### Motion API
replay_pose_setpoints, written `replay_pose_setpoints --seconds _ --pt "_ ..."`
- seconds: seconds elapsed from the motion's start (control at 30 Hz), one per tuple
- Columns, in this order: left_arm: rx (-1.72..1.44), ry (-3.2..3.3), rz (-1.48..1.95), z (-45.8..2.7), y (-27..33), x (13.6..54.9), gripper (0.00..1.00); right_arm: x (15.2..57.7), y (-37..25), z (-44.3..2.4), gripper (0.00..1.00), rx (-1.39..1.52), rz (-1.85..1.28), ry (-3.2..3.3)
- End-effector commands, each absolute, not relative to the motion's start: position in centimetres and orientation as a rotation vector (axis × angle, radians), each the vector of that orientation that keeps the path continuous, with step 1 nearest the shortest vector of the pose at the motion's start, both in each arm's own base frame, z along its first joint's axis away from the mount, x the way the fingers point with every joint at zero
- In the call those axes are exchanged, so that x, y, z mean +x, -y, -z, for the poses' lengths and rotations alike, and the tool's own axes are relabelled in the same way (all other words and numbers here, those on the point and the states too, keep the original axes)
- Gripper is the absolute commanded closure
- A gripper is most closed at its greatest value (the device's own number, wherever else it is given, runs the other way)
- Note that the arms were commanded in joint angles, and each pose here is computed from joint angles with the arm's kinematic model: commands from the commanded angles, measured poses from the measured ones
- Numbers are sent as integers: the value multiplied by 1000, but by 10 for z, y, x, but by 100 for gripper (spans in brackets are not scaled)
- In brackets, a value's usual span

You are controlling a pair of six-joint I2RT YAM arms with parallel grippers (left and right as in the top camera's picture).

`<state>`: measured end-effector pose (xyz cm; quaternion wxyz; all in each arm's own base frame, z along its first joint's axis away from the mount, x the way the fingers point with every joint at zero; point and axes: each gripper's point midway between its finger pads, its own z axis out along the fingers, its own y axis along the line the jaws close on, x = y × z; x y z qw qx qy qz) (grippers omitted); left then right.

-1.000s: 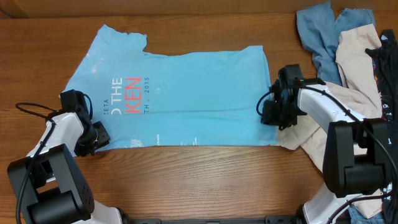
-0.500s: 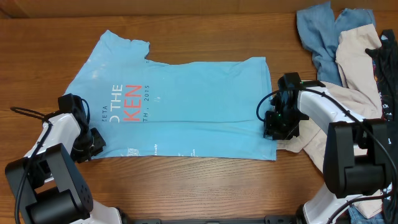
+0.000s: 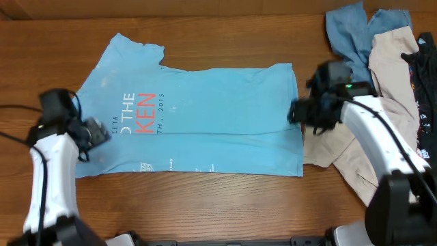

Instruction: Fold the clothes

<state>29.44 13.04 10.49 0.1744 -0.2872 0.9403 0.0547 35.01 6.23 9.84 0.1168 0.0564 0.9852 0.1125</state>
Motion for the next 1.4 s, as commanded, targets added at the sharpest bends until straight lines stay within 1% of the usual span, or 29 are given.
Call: replay_pose_setpoints --seconds 0.0,0.03,0.07,0.1,0.17,0.23,0.33,0.4,0.67,0.93,1.17,1.37 --pt "-603 -2538 16 -164 -115 329 0 374 -64 -137 25 77 -332 -2761" --pt "-599 -2526 15 -171 -117 333 0 378 -65 -143 24 57 -330 -2745" --pt "-588 -2509 10 -182 -119 340 0 382 -65 -150 21 34 -327 -2724" --pt "-573 -2497 2 -192 -122 346 0 386 -65 -156 16 19 -324 -2706" --pt "-546 -2481 -8 -208 -128 361 0 394 -66 -168 10 12 -326 -2671" --pt "-520 -2481 -7 -219 -135 383 0 401 -71 -183 0 -3 -359 -2632" --pt "-455 -2504 45 -217 -137 412 0 403 -79 -191 0 -22 -421 -2610" --pt "-404 -2523 84 -207 -139 434 0 402 -79 -190 0 -21 -421 -2612" --pt "-343 -2597 150 -138 -158 506 0 393 -77 -185 0 -11 -417 -2657" --pt "-275 -2545 143 -97 -157 567 0 383 -77 -180 0 -2 -417 -2706" --pt "-256 -2534 139 -48 -150 593 0 372 -76 -175 1 7 -416 -2754" --pt "-259 -2564 101 -15 -150 597 0 371 -76 -175 4 8 -416 -2759"
